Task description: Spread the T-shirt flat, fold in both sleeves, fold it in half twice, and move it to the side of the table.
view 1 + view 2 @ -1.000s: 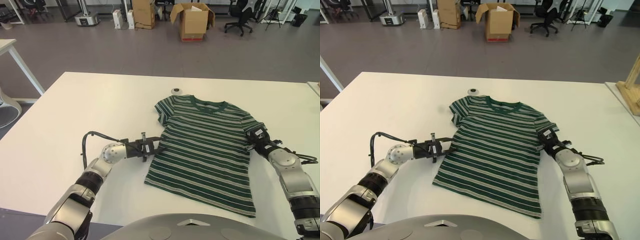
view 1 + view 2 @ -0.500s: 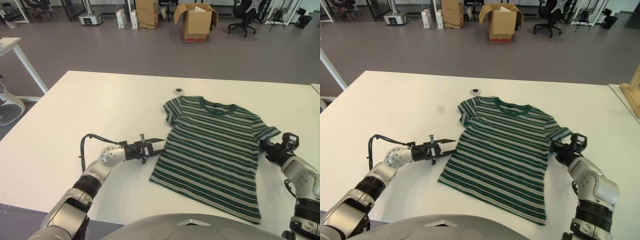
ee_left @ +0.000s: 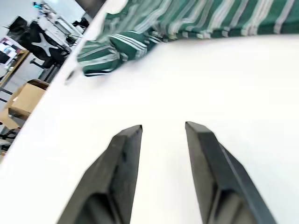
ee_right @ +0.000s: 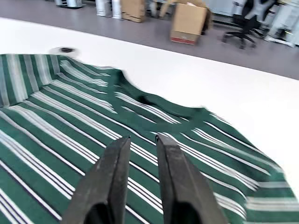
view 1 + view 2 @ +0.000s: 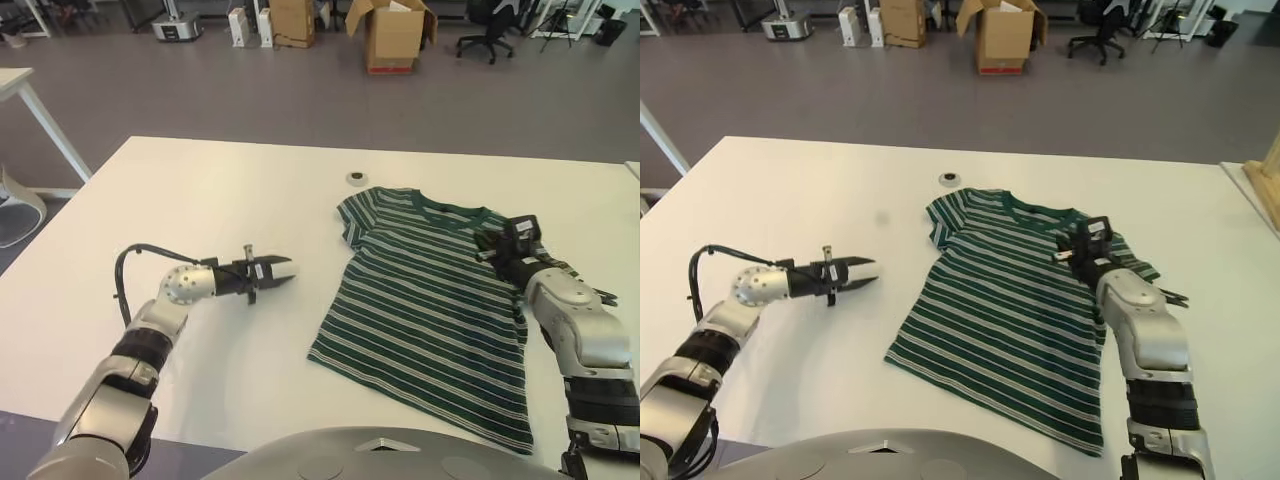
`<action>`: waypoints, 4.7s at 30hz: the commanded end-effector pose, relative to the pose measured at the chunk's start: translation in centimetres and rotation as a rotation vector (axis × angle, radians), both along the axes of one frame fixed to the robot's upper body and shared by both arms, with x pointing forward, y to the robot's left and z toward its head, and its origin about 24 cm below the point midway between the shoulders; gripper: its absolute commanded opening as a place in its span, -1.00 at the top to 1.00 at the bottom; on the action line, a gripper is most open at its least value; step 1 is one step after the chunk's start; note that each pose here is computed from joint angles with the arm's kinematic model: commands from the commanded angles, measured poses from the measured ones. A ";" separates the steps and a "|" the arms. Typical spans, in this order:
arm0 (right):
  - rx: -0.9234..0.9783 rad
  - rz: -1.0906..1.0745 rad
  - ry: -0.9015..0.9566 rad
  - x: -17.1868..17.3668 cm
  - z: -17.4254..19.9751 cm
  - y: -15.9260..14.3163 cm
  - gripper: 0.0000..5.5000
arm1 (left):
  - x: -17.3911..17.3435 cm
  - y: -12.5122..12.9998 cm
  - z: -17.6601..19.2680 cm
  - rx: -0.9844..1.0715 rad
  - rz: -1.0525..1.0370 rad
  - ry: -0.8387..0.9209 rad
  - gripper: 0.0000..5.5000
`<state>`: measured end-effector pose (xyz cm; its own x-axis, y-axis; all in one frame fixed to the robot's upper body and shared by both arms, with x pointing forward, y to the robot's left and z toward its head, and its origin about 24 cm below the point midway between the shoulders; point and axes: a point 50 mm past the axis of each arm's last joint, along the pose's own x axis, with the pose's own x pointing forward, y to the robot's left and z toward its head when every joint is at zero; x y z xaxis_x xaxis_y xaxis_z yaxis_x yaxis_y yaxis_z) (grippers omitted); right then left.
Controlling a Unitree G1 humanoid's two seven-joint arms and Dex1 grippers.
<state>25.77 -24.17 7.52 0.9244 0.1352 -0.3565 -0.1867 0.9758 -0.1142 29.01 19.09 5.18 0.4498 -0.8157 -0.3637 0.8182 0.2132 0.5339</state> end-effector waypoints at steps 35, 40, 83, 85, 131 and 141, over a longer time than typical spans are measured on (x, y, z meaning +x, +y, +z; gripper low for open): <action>0.588 0.064 -0.004 4.2 1.5 1.4 0.63 | 4.1 1.5 -1.1 -0.431 0.541 0.165 0.39; 0.601 0.006 0.027 2.9 -0.1 1.4 0.63 | 3.8 3.7 -1.7 -0.666 0.729 0.327 0.39; 0.543 -0.099 0.115 1.4 -3.4 1.0 0.63 | 4.9 3.2 1.1 -0.543 0.631 0.317 0.99; 0.543 -0.098 0.123 1.2 -3.6 1.2 0.63 | 5.4 1.5 3.1 -0.608 0.591 0.324 0.99; 0.582 -0.193 0.119 5.7 -5.6 -4.0 0.63 | 6.2 -1.4 7.5 -0.938 0.808 0.399 0.50; 0.762 -0.223 0.155 5.4 -6.3 -3.7 0.99 | 6.2 -1.5 7.2 -0.938 0.812 0.403 0.49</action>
